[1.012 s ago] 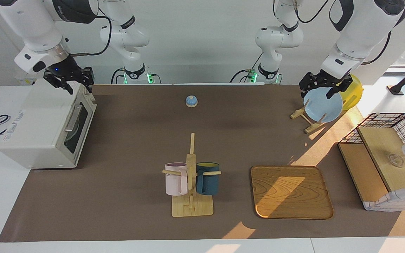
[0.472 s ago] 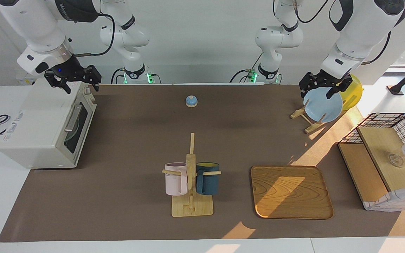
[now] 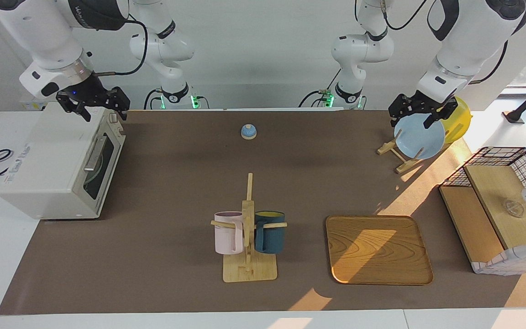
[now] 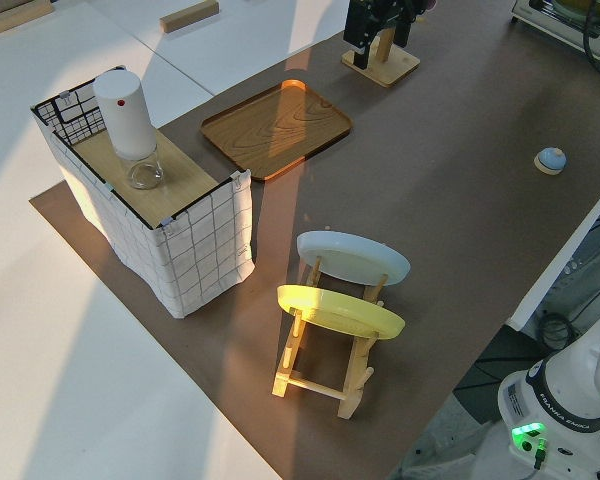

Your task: Put corn in oven

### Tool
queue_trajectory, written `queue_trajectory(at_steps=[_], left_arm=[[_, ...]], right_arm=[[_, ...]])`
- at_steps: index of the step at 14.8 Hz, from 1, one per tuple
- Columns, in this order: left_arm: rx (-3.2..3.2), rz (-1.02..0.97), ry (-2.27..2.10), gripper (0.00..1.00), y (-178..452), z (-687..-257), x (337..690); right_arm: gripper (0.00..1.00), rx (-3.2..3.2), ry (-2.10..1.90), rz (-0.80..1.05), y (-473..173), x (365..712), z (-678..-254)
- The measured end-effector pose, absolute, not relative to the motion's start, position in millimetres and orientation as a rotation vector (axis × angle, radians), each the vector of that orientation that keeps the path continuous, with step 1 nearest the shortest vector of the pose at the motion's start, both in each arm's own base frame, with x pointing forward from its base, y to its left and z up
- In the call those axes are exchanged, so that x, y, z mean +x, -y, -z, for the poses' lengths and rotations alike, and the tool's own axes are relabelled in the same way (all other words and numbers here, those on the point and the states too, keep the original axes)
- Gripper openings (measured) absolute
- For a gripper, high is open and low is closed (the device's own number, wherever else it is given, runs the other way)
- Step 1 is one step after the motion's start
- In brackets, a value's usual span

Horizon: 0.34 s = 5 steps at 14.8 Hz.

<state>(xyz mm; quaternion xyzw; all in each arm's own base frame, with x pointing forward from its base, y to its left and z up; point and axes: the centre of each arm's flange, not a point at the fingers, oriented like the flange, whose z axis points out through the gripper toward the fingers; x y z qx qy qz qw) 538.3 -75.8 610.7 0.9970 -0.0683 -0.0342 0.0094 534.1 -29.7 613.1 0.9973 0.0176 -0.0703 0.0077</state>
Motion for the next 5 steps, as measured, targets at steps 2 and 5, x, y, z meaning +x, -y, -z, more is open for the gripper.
queue_trajectory(at_steps=[2,5], left_arm=[[3.114,0.107,0.213,1.00,75.7,-610.7,538.3],[3.114,0.107,0.213,1.00,75.8,-610.8,538.3]], right_arm=[[1.00,3.117,-0.063,0.217,26.9,534.3,-614.1],[1.00,3.118,-0.074,0.212,22.9,534.6,-615.3]])
